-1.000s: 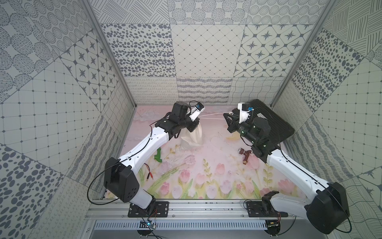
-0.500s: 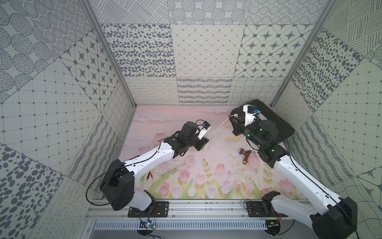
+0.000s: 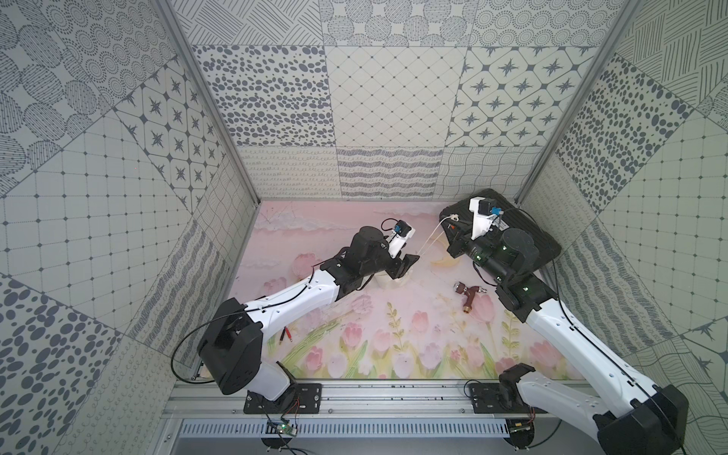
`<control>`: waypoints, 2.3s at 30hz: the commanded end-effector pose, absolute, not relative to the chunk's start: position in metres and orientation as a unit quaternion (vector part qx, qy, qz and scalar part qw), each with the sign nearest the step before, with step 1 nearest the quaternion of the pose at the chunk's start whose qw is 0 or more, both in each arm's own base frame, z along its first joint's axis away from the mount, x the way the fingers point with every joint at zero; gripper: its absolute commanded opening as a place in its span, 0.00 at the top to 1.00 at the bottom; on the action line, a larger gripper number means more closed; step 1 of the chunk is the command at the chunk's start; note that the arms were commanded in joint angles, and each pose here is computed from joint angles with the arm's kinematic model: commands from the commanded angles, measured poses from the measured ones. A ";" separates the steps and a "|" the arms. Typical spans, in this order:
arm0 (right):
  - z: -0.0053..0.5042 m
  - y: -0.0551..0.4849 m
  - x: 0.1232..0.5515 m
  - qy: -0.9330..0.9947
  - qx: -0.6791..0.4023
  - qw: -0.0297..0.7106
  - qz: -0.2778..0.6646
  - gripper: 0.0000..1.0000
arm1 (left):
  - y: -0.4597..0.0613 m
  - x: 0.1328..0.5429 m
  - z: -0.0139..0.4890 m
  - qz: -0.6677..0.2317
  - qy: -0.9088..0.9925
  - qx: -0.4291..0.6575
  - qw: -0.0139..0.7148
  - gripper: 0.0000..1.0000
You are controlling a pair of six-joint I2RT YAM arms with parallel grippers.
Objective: Close the soil bag
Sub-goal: Frap the soil bag at the center of the board.
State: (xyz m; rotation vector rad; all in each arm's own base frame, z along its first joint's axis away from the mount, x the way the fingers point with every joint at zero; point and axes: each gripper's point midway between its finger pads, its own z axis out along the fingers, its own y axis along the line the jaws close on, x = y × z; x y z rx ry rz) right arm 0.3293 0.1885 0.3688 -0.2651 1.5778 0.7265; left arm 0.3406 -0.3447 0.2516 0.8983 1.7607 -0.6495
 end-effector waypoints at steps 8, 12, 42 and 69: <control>0.401 0.183 0.319 0.663 -0.117 0.668 0.319 1.00 | -0.389 0.336 0.261 -0.334 0.677 0.429 0.496 0.56; 0.405 0.180 0.318 0.661 -0.118 0.672 0.311 1.00 | -0.393 0.331 0.239 -0.336 0.686 0.442 0.470 0.57; 0.399 0.181 0.323 0.673 -0.115 0.663 0.306 1.00 | -0.397 0.334 0.254 -0.309 0.694 0.437 0.481 0.88; 0.474 0.101 0.343 0.641 -0.041 0.741 0.196 1.00 | -0.338 0.281 0.096 -0.201 0.821 0.451 0.288 0.99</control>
